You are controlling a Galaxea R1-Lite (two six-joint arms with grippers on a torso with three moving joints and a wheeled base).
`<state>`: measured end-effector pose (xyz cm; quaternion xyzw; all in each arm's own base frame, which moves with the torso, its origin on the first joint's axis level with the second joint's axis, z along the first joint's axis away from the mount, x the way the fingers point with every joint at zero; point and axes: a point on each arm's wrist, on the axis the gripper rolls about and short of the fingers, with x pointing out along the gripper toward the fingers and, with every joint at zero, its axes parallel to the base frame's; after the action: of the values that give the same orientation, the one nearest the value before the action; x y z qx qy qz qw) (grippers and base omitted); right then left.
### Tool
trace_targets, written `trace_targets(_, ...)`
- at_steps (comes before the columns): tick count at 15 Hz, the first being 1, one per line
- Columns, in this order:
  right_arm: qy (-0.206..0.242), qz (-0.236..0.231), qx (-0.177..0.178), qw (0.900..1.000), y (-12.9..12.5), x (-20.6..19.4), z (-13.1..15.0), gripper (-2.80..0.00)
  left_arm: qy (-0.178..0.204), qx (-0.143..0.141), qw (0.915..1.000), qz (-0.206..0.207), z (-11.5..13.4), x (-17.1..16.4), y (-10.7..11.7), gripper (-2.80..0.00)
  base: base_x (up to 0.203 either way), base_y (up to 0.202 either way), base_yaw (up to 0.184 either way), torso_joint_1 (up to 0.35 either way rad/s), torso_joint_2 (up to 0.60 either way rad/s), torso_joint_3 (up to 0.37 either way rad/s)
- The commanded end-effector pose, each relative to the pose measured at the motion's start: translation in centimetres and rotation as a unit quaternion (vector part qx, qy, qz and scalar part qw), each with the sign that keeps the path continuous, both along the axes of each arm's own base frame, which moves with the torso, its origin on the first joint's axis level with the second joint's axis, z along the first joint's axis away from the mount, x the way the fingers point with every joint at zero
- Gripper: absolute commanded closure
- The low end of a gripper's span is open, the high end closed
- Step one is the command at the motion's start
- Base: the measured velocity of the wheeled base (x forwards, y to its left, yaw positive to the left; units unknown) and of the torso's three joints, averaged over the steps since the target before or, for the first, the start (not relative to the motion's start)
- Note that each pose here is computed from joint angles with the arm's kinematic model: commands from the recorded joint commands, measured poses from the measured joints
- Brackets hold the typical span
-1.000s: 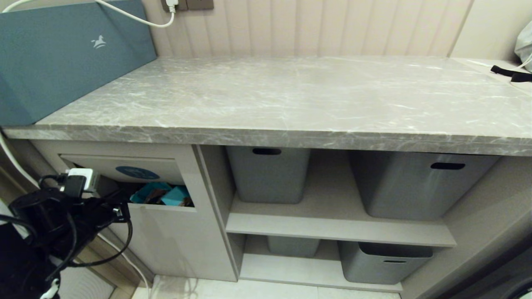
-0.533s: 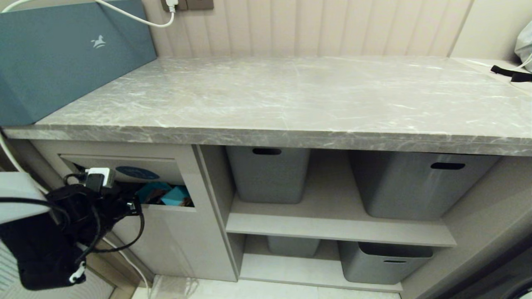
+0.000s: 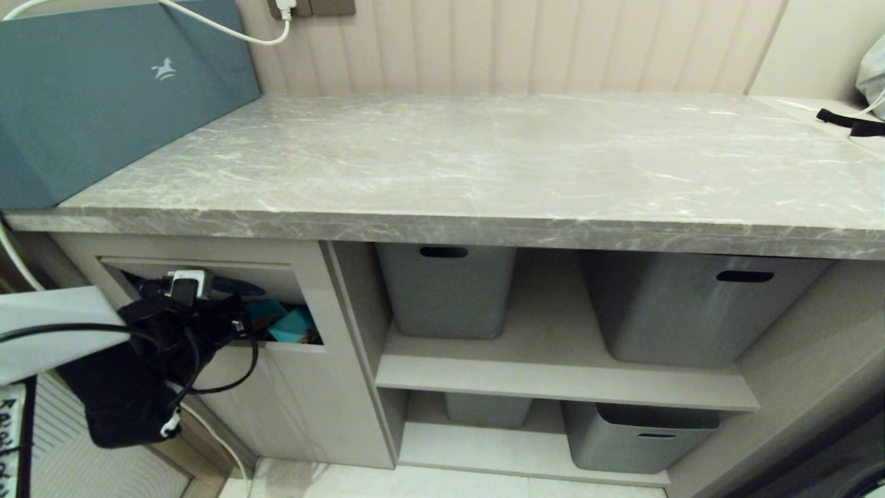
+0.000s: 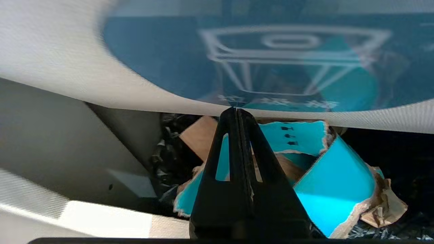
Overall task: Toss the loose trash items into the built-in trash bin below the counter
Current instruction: Put the garbage in the trash can
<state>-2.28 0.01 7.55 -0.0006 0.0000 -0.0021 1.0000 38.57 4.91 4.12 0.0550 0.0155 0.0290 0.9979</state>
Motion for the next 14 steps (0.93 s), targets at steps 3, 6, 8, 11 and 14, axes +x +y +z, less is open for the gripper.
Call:
trace_targets(3,0.000,0.000,0.000,1.000,0.0,0.0,0.0,0.00,-0.033,0.005,0.9994,-0.005,0.6,1.6,-0.1,0.00,0.000,0.000,0.000,0.000,0.00,0.000)
trace_targets(6,0.000,0.000,0.000,1.000,0.0,0.0,0.0,0.00,-0.044,0.009,0.9989,-0.009,0.8,2.2,-0.1,0.00,0.000,0.000,0.000,0.000,0.00,0.000)
trace_targets(8,0.000,0.001,0.000,1.000,0.0,0.0,0.0,0.00,-0.036,0.008,0.9993,-0.009,1.0,1.5,-0.2,0.00,0.000,0.000,0.000,0.000,0.00,0.000)
trace_targets(11,0.000,0.000,0.000,1.000,0.0,0.0,0.0,0.00,-0.019,0.006,0.9998,-0.009,1.6,-0.6,-0.4,0.00,0.000,0.000,0.000,0.000,0.00,0.000)
trace_targets(14,0.000,0.000,0.000,1.000,0.0,0.0,0.0,0.00,0.010,0.003,0.9999,-0.009,2.2,-3.6,-0.8,0.00,0.000,0.000,0.000,0.000,0.00,0.000)
